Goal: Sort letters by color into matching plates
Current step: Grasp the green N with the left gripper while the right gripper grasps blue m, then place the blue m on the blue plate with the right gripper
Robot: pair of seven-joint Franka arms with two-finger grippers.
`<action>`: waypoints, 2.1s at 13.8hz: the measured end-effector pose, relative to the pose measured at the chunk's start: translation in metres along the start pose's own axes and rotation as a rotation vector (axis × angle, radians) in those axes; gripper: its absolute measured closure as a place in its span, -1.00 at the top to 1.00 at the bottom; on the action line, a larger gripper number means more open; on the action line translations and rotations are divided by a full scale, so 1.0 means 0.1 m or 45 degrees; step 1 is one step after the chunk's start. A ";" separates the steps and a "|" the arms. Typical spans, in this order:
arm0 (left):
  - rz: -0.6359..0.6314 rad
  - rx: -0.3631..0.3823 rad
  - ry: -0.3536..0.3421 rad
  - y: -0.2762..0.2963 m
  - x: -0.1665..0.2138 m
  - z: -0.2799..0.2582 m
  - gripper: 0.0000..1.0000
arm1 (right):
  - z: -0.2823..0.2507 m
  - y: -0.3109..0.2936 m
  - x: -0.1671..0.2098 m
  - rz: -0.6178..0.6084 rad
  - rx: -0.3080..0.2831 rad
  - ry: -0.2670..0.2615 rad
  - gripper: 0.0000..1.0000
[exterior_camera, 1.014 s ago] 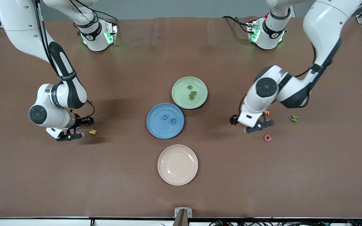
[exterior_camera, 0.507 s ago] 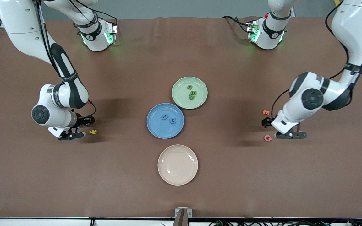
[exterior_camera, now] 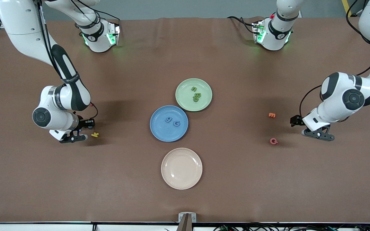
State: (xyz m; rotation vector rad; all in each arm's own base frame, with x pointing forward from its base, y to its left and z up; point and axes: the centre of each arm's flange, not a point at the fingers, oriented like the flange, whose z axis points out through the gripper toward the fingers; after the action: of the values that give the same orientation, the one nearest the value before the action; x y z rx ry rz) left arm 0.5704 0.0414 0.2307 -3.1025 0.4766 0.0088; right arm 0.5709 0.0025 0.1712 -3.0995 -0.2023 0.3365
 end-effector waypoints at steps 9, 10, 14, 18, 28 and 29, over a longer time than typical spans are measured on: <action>0.188 0.026 0.026 -0.18 -0.26 0.39 0.68 | -0.08 -0.06 0.00 -0.011 0.011 -0.036 -0.17; 0.182 0.013 0.022 -0.20 -0.29 0.44 0.67 | -0.18 -0.12 0.02 -0.013 0.014 -0.046 -0.17; 0.185 -0.007 0.004 -0.15 -0.35 0.52 0.63 | -0.74 -0.74 0.13 0.086 0.000 -0.078 -0.17; 0.186 -0.015 -0.006 -0.14 -0.39 0.55 0.56 | -0.97 -1.87 0.15 0.266 -0.032 -0.034 -0.17; 0.166 -0.015 -0.023 -0.21 -0.47 0.57 0.21 | -0.39 -3.91 0.33 0.509 0.028 0.090 -0.17; 0.169 -0.010 -0.024 -0.21 -0.48 0.56 0.11 | -0.33 -3.89 0.38 0.515 0.026 0.097 -0.17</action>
State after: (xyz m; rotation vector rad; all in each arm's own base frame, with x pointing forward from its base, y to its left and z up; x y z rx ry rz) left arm 0.5311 0.0762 0.1753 -3.0691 0.6823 0.0408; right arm 0.5652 0.3929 0.2080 -3.1049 0.4316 0.2205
